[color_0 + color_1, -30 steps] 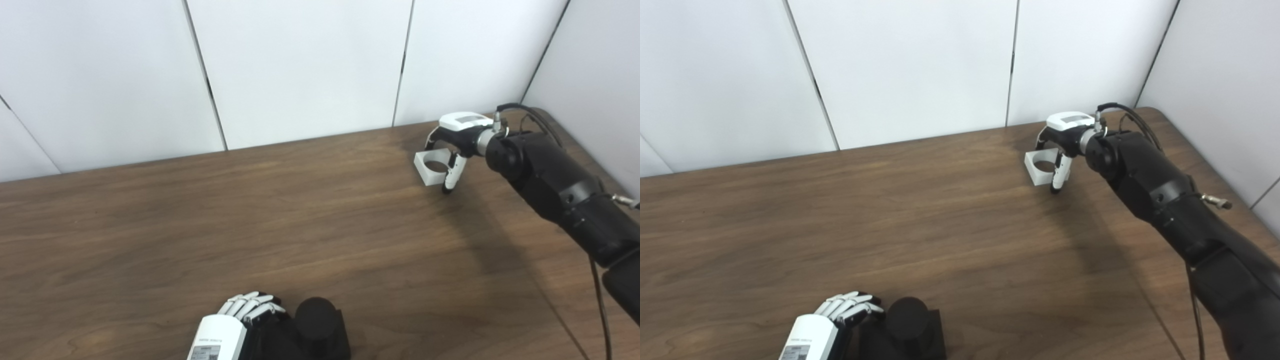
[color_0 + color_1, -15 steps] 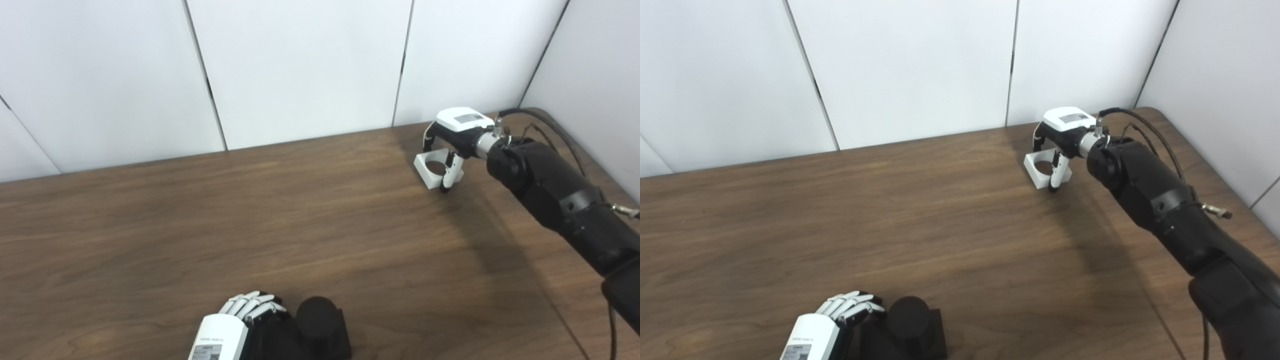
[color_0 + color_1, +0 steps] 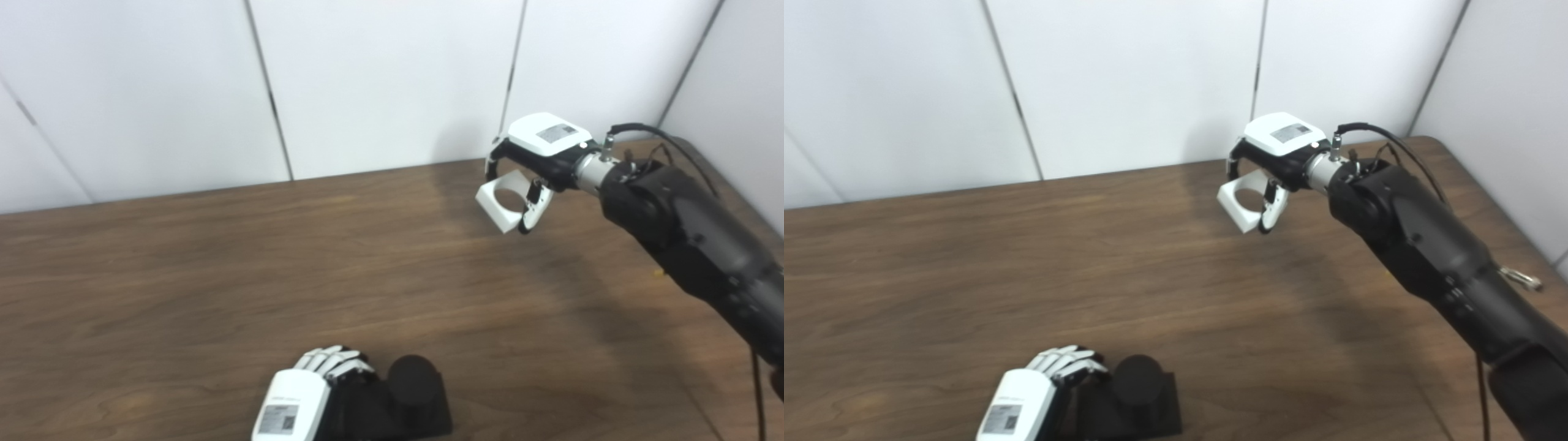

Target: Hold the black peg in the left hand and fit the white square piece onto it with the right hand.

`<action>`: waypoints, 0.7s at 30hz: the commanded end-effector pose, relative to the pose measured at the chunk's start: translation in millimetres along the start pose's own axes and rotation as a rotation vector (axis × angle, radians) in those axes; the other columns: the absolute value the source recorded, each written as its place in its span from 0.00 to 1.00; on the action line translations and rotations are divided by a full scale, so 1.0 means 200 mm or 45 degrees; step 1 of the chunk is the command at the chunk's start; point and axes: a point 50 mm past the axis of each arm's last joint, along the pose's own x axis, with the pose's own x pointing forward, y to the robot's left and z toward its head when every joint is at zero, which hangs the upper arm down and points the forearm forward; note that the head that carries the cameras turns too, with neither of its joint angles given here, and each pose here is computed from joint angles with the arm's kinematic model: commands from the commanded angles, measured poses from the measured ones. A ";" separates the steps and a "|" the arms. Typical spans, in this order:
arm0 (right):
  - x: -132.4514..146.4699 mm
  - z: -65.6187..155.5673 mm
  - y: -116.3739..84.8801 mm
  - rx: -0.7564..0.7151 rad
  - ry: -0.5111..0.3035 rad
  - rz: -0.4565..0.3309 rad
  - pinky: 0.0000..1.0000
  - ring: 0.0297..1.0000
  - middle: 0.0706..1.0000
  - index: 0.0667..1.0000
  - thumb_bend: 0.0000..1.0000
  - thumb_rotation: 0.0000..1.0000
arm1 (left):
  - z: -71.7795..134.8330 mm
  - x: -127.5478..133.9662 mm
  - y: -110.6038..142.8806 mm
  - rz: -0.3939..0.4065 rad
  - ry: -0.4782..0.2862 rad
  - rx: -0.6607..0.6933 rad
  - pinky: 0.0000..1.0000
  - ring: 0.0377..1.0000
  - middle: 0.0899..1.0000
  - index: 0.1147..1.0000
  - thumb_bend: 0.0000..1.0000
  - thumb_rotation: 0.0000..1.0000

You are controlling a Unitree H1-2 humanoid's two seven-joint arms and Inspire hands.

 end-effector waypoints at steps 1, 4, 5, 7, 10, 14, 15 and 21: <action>-0.06 0.05 -0.16 -0.043 -0.062 -0.066 0.80 0.86 0.73 0.45 0.52 0.13 | 0.01 0.00 -0.04 -0.077 0.010 0.042 0.82 0.80 0.73 0.42 0.52 0.05; -0.11 0.19 -0.22 -0.046 -0.181 -0.061 0.78 0.86 0.72 0.45 0.52 0.13 | 0.02 0.01 -0.04 -0.080 0.011 0.053 0.82 0.80 0.73 0.42 0.52 0.05; -0.13 0.24 -0.24 -0.050 -0.210 -0.052 0.79 0.86 0.71 0.45 0.52 0.13 | 0.02 0.02 -0.04 -0.081 0.010 0.058 0.82 0.80 0.73 0.42 0.52 0.05; -0.16 0.31 -0.27 -0.050 -0.263 -0.043 0.79 0.85 0.71 0.45 0.52 0.13 | 0.02 0.02 -0.04 -0.085 0.010 0.067 0.82 0.81 0.73 0.42 0.52 0.05; -0.21 0.40 -0.29 -0.039 -0.334 -0.040 0.78 0.84 0.70 0.44 0.52 0.13 | 0.03 0.03 -0.04 -0.087 0.013 0.071 0.82 0.81 0.73 0.42 0.52 0.05; -0.27 0.50 -0.32 -0.001 -0.407 -0.038 0.77 0.84 0.70 0.44 0.52 0.13 | 0.03 0.04 -0.04 -0.084 0.010 0.082 0.81 0.81 0.73 0.42 0.51 0.06; -0.28 0.53 -0.32 0.006 -0.423 -0.035 0.77 0.84 0.70 0.44 0.52 0.13 | 0.03 0.04 -0.04 -0.083 0.008 0.084 0.81 0.81 0.73 0.42 0.51 0.05; -0.33 0.62 -0.31 0.018 -0.512 -0.013 0.76 0.84 0.70 0.44 0.52 0.13 | 0.02 0.05 -0.04 -0.085 0.009 0.084 0.81 0.81 0.73 0.42 0.51 0.05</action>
